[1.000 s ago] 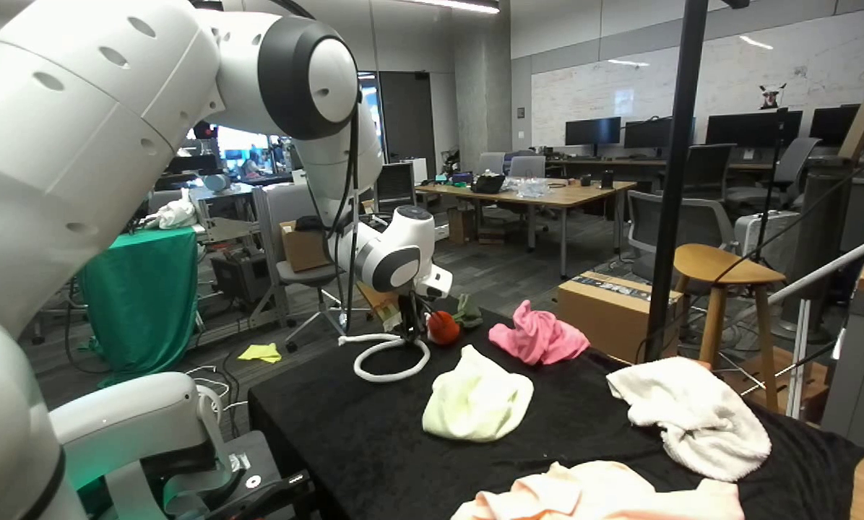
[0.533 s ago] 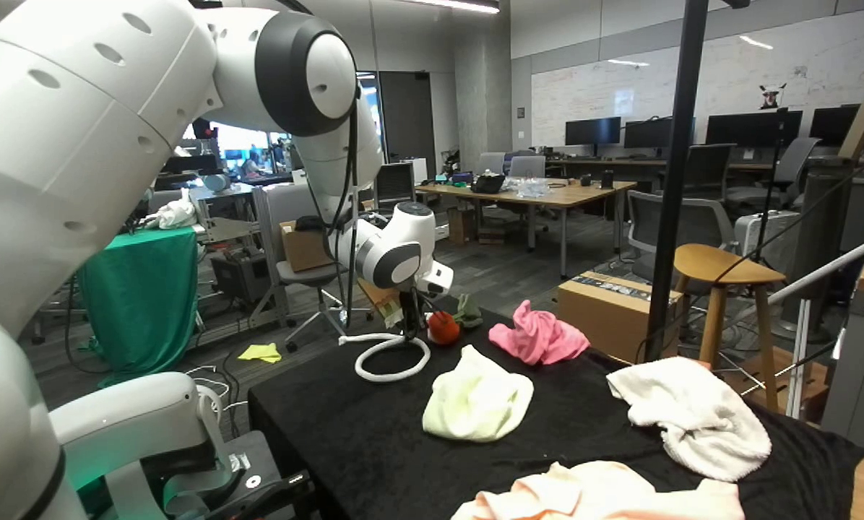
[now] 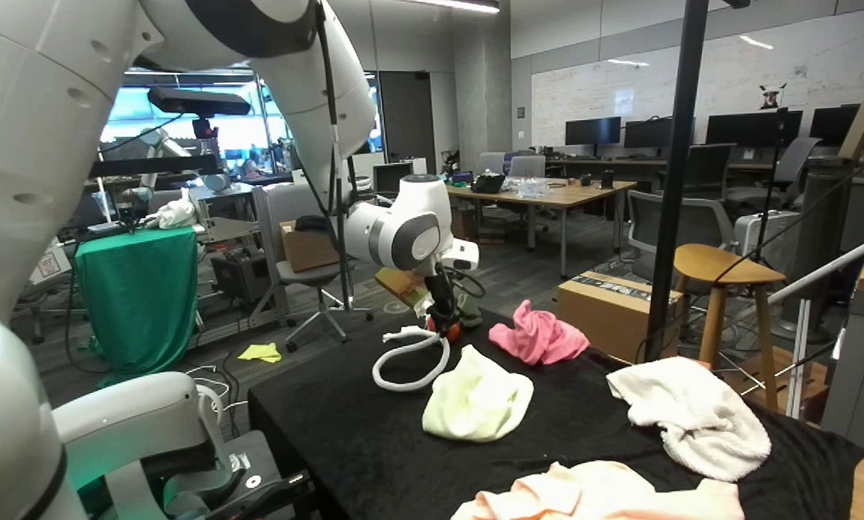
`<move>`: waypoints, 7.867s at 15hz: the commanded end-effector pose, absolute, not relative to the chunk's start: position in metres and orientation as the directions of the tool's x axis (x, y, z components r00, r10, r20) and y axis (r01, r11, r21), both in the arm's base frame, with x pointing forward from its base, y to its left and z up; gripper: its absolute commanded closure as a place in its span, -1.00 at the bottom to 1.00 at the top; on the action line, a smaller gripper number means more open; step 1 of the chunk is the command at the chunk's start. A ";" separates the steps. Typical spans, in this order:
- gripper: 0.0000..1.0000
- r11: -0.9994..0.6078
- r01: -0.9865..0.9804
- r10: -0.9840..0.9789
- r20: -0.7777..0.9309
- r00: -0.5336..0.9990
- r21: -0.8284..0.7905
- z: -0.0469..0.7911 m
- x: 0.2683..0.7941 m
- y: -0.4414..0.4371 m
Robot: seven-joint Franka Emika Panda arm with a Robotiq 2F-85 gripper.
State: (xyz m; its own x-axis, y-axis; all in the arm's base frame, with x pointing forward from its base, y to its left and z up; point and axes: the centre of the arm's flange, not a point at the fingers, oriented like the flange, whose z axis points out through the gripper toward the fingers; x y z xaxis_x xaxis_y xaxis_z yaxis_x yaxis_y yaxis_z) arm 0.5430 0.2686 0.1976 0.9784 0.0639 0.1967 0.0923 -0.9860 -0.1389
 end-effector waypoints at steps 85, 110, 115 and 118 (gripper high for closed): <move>-0.01 -0.980 0.197 0.198 0.124 0.972 0.017 0.165 0.639 0.369; 0.80 -0.972 0.230 0.225 -0.088 0.970 0.055 0.324 0.588 0.210; 0.80 -0.985 0.164 0.161 -0.063 0.985 0.053 0.302 0.572 0.159; 0.80 -0.989 0.137 0.136 -0.011 0.991 0.051 0.275 0.566 0.142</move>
